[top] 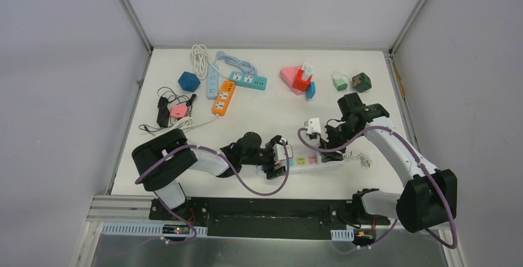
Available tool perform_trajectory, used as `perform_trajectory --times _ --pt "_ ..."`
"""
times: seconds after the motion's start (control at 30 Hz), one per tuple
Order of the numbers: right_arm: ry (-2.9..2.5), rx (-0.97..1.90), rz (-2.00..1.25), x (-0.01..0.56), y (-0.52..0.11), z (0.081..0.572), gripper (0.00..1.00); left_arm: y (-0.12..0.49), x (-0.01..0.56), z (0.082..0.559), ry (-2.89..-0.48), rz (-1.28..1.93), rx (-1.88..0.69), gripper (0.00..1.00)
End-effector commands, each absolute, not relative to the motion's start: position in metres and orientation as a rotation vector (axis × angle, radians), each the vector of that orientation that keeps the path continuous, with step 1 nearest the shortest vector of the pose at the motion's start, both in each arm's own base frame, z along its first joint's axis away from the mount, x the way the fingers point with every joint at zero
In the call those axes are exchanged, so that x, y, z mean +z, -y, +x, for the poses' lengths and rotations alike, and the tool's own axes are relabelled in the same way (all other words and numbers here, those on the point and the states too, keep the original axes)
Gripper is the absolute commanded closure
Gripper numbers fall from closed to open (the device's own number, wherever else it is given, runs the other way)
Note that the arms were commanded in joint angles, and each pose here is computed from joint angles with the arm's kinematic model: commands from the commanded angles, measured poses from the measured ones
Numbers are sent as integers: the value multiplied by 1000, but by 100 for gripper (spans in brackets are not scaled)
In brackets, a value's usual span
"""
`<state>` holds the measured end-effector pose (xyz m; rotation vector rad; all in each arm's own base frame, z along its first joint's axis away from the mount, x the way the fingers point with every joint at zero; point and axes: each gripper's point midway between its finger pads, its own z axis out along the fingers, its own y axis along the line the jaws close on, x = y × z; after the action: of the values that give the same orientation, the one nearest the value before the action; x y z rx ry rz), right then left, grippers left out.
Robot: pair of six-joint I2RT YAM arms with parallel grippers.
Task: Pull the plug off the socket
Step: Remove the plug from the socket.
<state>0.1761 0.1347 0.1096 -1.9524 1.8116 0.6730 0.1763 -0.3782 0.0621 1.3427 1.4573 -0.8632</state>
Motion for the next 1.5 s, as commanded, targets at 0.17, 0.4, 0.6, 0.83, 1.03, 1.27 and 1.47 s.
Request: perform_trajectory --times 0.17,0.4,0.6,0.83,1.03,1.27,1.47 --pt "-1678 855 -1788 150 -153 171 100 367 35 179 -1618 1308 -841 100" --pt "-1722 853 -1787 143 -143 172 100 366 37 179 -1612 1309 -837 100" --pt "-1779 866 -1772 133 -127 174 100 366 35 179 -1615 1311 -835 100" --pt "-1802 871 -1749 133 -120 176 100 365 34 178 -1617 1310 -835 100" --pt "-1799 921 -1721 138 -121 174 100 364 35 177 -1611 1307 -836 100" --pt "-1721 939 -1730 144 -140 168 100 369 35 178 -1607 1313 -852 100" --pt "-1664 843 -1889 137 -175 165 100 373 36 178 -1611 1314 -866 100"
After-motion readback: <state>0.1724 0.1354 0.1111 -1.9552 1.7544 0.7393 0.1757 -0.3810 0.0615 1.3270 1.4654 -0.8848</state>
